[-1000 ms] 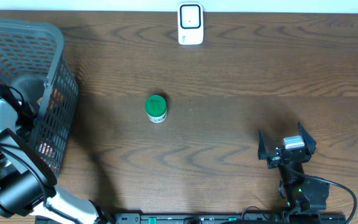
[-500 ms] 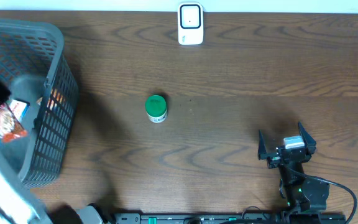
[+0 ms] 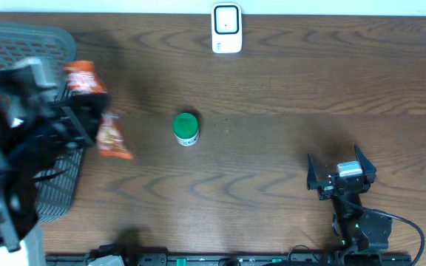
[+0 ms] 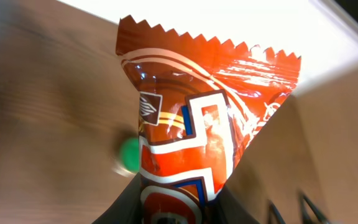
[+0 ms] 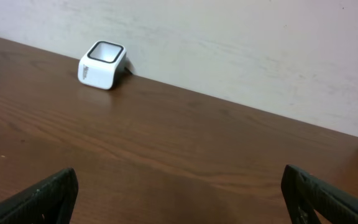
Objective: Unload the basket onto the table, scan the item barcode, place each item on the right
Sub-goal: 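Carry the red candy bar to the scanner with the left gripper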
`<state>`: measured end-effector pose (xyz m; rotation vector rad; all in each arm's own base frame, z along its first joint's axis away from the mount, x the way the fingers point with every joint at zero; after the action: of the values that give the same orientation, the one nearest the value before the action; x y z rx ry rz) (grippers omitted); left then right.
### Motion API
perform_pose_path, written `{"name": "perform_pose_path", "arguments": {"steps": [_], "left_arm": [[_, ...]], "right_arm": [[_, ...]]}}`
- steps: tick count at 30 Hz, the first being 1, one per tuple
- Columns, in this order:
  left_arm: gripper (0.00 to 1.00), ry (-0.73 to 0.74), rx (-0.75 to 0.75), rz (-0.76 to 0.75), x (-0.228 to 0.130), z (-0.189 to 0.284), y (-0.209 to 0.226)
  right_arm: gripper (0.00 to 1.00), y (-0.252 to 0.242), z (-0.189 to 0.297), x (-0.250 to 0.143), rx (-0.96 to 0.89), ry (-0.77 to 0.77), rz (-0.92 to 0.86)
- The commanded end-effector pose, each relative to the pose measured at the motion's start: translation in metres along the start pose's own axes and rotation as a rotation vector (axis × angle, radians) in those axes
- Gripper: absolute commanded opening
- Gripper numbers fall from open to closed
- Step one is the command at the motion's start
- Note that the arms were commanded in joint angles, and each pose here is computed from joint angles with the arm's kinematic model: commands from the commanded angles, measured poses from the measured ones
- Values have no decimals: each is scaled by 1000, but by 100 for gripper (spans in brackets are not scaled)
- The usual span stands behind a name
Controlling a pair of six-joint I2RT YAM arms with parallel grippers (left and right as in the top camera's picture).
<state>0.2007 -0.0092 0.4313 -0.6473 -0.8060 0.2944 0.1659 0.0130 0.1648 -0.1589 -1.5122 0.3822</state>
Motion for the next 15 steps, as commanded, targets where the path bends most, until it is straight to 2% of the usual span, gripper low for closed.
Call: {"name": "perform_pose_path", "arguments": {"steps": [1, 8, 15], "left_arm": [[21, 181, -111, -27, -20, -42, -15], [21, 445, -116, -187, -82, -158, -26], [21, 686, -90, -231, -148, -257, -22]], "right_arm": [[99, 2, 0, 0, 8, -1, -16], [99, 2, 0, 0, 8, -1, -16], [99, 2, 0, 0, 8, -1, -16]]}}
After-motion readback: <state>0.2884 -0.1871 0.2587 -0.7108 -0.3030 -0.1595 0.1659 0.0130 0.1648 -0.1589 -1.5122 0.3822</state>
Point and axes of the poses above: each gripper's point midway between its finger pads, its own z axis back along the fingers, its own y axis along the line the jaws close on, x = y × z, the point moved 8 cm from there along z, back along the fingers, and after that the axes turned 8 degrees about z, right-handed, at the moved point
